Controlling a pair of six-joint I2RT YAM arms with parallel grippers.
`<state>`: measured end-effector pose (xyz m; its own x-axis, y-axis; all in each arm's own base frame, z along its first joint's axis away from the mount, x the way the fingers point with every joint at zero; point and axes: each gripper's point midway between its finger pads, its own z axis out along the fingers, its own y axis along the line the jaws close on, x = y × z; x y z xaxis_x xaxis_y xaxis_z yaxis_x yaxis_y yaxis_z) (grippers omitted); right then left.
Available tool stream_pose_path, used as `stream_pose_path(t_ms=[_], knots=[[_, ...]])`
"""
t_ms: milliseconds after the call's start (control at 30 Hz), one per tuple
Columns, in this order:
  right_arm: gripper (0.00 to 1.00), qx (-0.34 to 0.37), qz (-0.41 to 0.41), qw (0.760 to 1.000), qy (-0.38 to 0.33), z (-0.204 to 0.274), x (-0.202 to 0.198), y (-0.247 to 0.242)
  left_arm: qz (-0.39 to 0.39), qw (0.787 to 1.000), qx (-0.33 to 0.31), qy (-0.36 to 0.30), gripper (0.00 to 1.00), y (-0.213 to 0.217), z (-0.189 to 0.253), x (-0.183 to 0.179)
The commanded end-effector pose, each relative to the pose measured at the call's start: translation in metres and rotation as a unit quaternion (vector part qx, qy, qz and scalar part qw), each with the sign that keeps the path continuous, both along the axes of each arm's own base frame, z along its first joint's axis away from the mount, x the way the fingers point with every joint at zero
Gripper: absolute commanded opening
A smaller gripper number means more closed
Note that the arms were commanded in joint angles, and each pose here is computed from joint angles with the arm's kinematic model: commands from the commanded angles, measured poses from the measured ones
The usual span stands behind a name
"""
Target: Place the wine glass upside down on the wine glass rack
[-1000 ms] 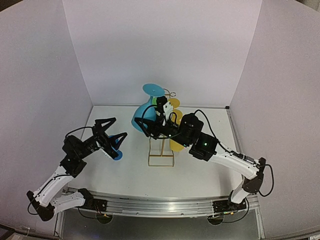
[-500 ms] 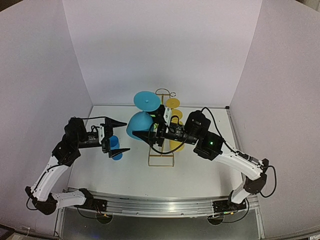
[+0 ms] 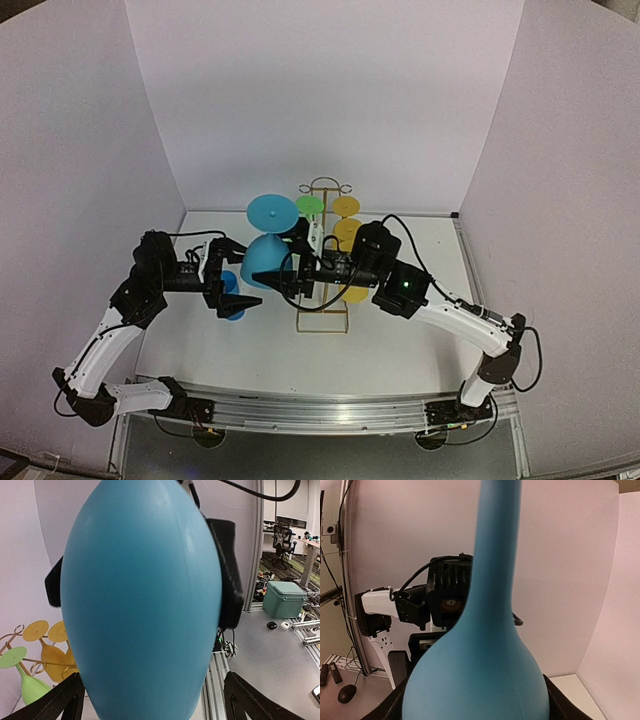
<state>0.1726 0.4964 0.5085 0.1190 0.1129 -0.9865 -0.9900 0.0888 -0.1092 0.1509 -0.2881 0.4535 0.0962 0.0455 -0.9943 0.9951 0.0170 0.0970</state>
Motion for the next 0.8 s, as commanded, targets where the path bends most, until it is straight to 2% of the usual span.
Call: stream_pose_path(t_ms=[0, 567, 767], knots=[[0.0, 0.024, 0.016, 1.0, -0.01, 0.019, -0.009, 0.0, -0.032, 0.999, -0.03, -0.017, 0.95, -0.001, 0.02, -0.01], [0.0, 0.02, 0.018, 1.0, -0.009, 0.013, -0.007, 0.009, -0.055, 0.998, -0.042, -0.002, 0.77, -0.006, 0.024, -0.011], [0.0, 0.022, 0.019, 1.0, -0.01, 0.014, -0.007, 0.012, -0.058, 0.998, -0.038, 0.0, 0.64, -0.006, 0.021, -0.011]])
